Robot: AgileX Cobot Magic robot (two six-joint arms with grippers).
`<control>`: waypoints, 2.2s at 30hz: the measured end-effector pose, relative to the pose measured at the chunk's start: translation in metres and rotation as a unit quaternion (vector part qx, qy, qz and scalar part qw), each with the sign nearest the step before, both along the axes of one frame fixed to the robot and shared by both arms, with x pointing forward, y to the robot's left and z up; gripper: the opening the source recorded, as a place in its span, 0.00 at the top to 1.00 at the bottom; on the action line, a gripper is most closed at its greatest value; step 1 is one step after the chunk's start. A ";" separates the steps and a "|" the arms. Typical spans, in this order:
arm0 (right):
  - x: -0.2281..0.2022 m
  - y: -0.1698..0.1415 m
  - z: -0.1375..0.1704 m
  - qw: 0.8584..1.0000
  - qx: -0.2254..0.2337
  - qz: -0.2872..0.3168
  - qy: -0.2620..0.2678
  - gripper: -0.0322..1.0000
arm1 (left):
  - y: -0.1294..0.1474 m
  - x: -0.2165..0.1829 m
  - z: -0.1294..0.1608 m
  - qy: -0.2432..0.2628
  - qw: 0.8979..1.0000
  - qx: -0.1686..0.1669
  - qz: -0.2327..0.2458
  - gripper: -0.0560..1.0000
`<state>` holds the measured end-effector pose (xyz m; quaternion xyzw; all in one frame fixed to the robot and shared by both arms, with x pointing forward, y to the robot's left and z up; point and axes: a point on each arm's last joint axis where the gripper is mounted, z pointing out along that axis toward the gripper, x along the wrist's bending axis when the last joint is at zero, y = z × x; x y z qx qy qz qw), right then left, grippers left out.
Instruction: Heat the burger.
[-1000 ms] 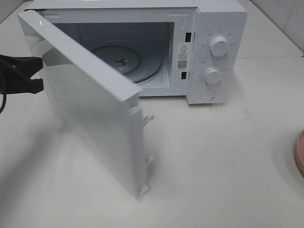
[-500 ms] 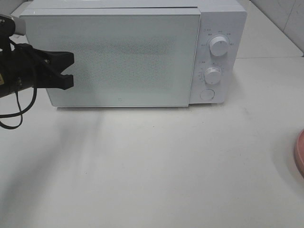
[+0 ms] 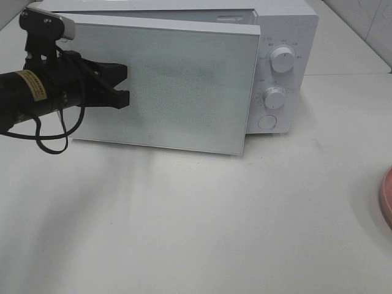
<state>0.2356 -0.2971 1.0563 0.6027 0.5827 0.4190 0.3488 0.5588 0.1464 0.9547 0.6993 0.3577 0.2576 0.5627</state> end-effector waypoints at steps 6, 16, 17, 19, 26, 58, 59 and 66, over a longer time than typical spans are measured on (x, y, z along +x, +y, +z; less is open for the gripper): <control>0.000 0.000 0.000 1.000 0.000 0.000 0.000 0.23 | -0.017 0.003 -0.004 0.008 1.000 0.002 -0.011 0.95; 0.000 0.000 0.000 1.000 0.000 0.000 0.000 0.23 | -0.044 0.018 -0.009 0.014 1.000 -0.006 -0.017 0.95; 0.000 0.000 0.000 1.000 0.000 0.000 0.000 0.23 | -0.044 0.018 -0.009 0.014 1.000 -0.006 -0.017 0.95; 0.000 0.000 0.000 1.000 0.000 0.000 0.000 0.23 | -0.053 0.020 -0.009 0.008 1.000 -0.005 -0.029 0.95; 0.000 0.000 0.000 1.000 0.000 0.000 0.000 0.23 | -0.070 0.025 -0.013 0.008 0.999 0.006 -0.048 0.95; 0.000 0.000 0.000 1.000 0.000 0.000 0.000 0.23 | -0.129 0.026 0.008 0.055 0.997 0.028 -0.046 0.91; 0.000 0.000 0.000 1.000 0.000 0.000 0.000 0.23 | -0.129 0.026 0.008 0.055 0.997 0.028 -0.046 0.91; 0.000 0.000 0.000 1.000 0.000 0.000 0.000 0.23 | -0.150 -0.011 0.034 0.076 0.991 0.084 -0.078 0.38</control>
